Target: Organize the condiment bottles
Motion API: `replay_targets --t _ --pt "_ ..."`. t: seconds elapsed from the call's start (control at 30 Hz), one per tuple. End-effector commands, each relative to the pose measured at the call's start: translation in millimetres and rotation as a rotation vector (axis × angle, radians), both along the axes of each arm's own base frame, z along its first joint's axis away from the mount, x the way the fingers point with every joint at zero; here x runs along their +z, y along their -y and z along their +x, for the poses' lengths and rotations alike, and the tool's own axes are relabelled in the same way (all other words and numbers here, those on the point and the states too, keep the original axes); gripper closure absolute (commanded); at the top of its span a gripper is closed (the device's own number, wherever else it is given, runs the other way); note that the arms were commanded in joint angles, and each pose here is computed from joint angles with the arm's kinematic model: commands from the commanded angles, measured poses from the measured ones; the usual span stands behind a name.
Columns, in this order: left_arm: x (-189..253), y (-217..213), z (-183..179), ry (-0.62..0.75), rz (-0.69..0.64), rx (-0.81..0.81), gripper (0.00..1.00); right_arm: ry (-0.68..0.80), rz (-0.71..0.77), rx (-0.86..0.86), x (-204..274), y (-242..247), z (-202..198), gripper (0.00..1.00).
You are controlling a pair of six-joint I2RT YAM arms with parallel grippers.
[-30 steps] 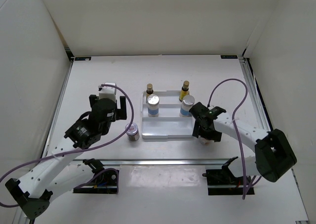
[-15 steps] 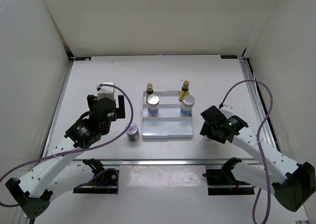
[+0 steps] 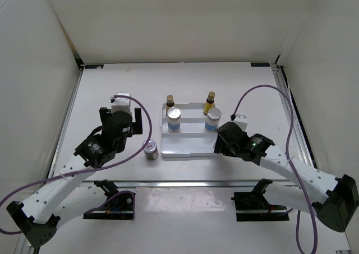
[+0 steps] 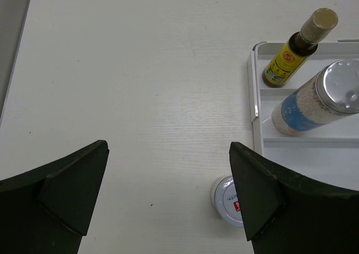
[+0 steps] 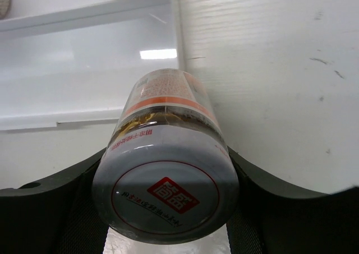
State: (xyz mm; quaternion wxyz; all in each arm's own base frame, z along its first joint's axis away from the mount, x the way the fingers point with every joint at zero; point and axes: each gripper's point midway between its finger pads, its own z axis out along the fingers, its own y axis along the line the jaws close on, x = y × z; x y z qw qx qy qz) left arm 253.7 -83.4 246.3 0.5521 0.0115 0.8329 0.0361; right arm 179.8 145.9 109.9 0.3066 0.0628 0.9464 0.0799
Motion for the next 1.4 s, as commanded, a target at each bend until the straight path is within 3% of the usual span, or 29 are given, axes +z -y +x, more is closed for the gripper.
replay_targets --t 0.0,0.3,0.8,1.13,1.37 --pt "8 -3 1 0.021 -0.015 0.018 0.00 0.112 0.082 0.047 18 -36 22 1.00" --pt "9 1 2 0.017 -0.020 0.007 0.00 0.168 0.046 0.058 20 -58 37 1.00" --pt "5 4 4 0.000 -0.011 -0.001 0.00 0.068 -0.087 0.022 -22 -60 40 0.99" --pt "4 5 4 -0.003 -0.015 -0.009 0.00 0.011 -0.146 0.043 -39 -67 36 0.90" --pt "2 6 4 -0.010 -0.009 -0.009 0.00 0.091 -0.220 0.008 -29 -62 32 1.00"
